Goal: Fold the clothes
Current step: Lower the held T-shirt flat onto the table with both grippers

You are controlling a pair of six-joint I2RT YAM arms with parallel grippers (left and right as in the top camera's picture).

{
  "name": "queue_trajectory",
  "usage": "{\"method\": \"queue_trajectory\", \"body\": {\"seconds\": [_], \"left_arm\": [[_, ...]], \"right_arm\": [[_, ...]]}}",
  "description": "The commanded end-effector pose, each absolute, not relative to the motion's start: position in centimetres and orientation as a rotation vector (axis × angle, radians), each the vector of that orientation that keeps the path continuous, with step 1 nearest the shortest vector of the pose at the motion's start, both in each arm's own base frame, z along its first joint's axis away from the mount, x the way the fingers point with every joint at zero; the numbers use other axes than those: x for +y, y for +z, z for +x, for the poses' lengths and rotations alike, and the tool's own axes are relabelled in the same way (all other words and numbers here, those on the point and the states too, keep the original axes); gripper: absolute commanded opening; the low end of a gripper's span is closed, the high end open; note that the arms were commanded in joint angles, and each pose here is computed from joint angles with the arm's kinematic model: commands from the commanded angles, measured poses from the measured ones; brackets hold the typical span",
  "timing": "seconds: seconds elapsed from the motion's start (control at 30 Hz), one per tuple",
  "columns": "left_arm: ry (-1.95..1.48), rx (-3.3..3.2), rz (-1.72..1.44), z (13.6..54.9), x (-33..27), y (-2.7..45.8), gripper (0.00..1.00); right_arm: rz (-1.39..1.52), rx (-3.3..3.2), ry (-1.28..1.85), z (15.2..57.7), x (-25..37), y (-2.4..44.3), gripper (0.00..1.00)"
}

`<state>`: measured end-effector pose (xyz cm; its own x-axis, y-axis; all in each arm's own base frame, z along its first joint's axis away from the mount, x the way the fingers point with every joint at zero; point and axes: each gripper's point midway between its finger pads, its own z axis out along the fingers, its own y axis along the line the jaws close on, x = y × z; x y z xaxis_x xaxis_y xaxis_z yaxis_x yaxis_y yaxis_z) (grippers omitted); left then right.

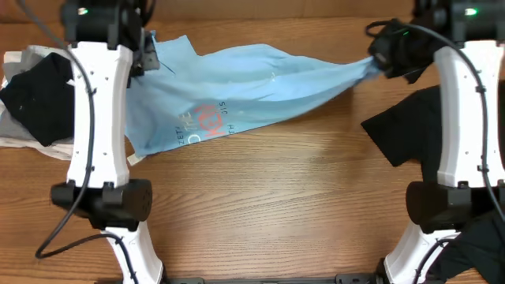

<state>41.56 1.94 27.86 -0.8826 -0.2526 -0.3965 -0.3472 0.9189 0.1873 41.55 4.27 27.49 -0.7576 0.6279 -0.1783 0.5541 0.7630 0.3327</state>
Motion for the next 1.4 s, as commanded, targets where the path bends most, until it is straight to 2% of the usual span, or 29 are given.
{"method": "queue_trajectory", "body": {"seconds": [0.0,0.17,0.3,0.6,0.77,1.03,1.17,1.37], "left_arm": [[0.281,2.778,-0.479,40.5,0.9,26.4,0.04],[0.168,2.934,-0.458,39.1,-1.1,22.9,0.04],[0.177,3.002,-0.451,37.6,-1.6,21.5,0.04],[0.211,2.922,-0.497,33.4,-0.6,24.7,0.04],[0.164,2.918,-0.503,31.1,-0.8,25.4,0.04],[0.207,3.075,-0.547,27.0,-0.8,21.5,0.04],[0.241,3.107,-0.585,24.9,-0.4,20.5,0.04],[0.173,3.044,-0.592,23.1,-0.6,22.0,0.04]], "right_arm": [[0.858,2.729,0.286,40.0,5.3,26.8,0.04],[0.898,2.858,0.152,37.8,5.2,23.4,0.04],[0.925,2.875,0.105,37.0,4.8,22.6,0.04],[0.908,2.803,0.082,35.7,3.8,25.0,0.04],[0.937,2.912,0.005,33.3,3.5,22.0,0.04],[1.040,3.019,-0.261,30.0,1.6,16.7,0.04],[1.077,3.028,-0.294,29.4,1.1,15.8,0.04],[1.132,3.038,-0.321,28.6,0.9,15.3,0.04]]}}
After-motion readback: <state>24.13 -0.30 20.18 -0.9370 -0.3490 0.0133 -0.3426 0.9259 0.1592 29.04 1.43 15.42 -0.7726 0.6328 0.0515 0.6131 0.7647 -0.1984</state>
